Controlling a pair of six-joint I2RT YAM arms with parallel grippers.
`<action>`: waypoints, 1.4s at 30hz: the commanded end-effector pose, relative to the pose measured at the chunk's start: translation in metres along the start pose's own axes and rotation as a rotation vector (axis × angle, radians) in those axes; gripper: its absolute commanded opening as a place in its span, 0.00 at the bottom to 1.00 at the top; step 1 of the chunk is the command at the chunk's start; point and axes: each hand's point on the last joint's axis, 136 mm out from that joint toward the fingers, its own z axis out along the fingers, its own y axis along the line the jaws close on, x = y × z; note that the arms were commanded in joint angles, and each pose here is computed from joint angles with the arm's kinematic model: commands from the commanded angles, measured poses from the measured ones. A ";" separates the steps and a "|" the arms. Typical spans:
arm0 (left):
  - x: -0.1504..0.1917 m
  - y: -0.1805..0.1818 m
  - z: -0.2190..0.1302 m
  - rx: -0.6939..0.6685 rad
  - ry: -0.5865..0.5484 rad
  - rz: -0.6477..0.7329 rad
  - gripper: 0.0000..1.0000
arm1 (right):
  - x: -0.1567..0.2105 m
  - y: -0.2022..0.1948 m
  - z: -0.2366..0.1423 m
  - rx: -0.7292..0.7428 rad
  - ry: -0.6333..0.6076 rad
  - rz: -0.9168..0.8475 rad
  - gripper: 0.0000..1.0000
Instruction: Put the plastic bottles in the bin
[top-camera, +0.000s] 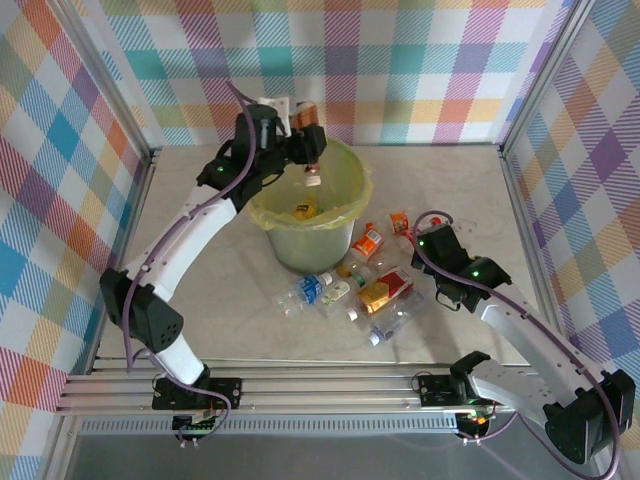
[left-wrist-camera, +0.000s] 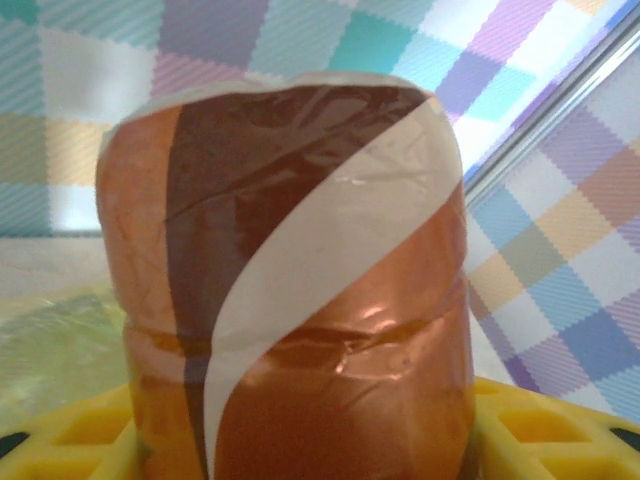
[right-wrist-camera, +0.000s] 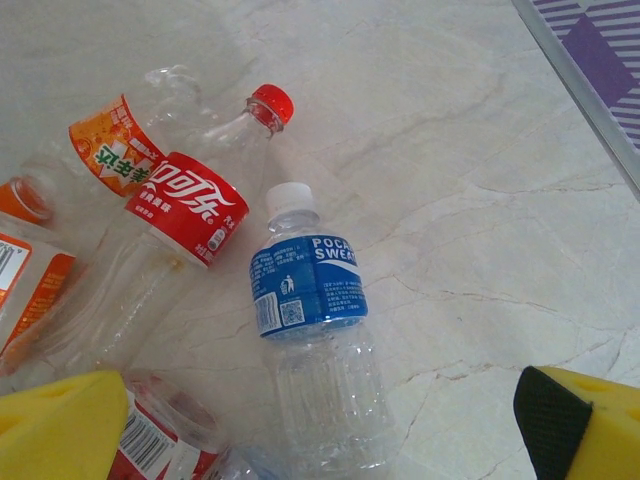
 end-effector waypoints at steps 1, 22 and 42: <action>0.007 -0.012 0.006 0.028 0.030 0.017 0.57 | -0.006 -0.008 -0.007 0.023 -0.011 0.018 1.00; 0.107 0.031 0.048 -0.105 0.233 -0.043 0.69 | 0.024 -0.034 0.017 0.119 0.162 0.155 1.00; 0.063 0.028 0.009 -0.148 0.120 0.025 1.00 | 0.059 -0.021 0.058 -0.050 0.404 0.170 0.96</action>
